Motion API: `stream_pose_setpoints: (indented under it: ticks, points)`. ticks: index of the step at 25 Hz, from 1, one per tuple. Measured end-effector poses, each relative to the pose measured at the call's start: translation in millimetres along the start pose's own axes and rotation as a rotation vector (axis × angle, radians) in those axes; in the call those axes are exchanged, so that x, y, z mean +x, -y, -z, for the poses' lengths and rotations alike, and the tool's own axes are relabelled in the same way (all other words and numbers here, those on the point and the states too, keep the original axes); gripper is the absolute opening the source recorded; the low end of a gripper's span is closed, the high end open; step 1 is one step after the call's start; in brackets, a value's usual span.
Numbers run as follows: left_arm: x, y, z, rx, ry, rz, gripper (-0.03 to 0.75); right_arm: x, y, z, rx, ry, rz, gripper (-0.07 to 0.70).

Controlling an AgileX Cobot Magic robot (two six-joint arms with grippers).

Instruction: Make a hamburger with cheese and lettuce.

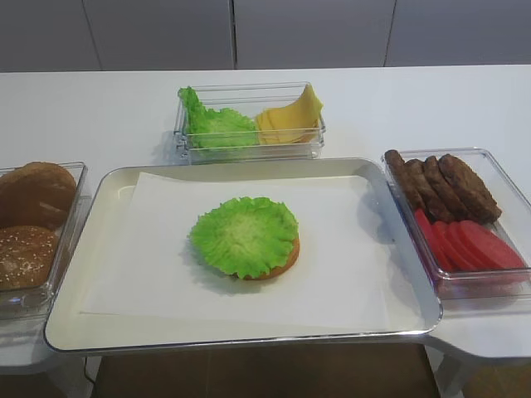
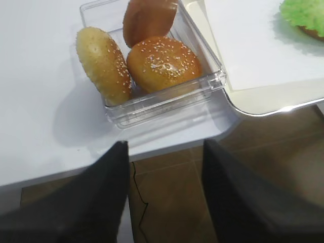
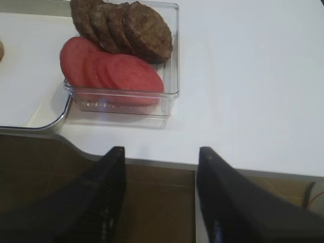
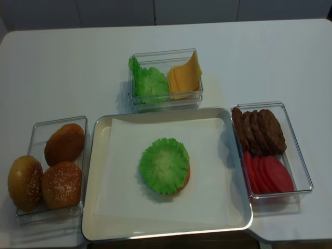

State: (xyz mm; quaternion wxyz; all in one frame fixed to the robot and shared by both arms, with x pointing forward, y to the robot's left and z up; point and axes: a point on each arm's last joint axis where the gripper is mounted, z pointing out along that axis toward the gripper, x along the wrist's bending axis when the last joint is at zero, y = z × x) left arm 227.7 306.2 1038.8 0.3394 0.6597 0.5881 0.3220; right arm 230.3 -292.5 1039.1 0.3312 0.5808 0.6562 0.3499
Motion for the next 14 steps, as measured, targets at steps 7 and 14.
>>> stream_pose_setpoints:
  ticks: [7, 14]
  points:
    - [0.0, 0.0, 0.0, 0.000, 0.000, 0.000, 0.352, 0.2, 0.0, 0.0, 0.000, -0.002, -0.001, 0.368]
    - [0.0, 0.0, 0.0, 0.000, 0.000, 0.000, 0.352, 0.3, 0.0, 0.0, 0.000, -0.004, -0.002, 0.368]
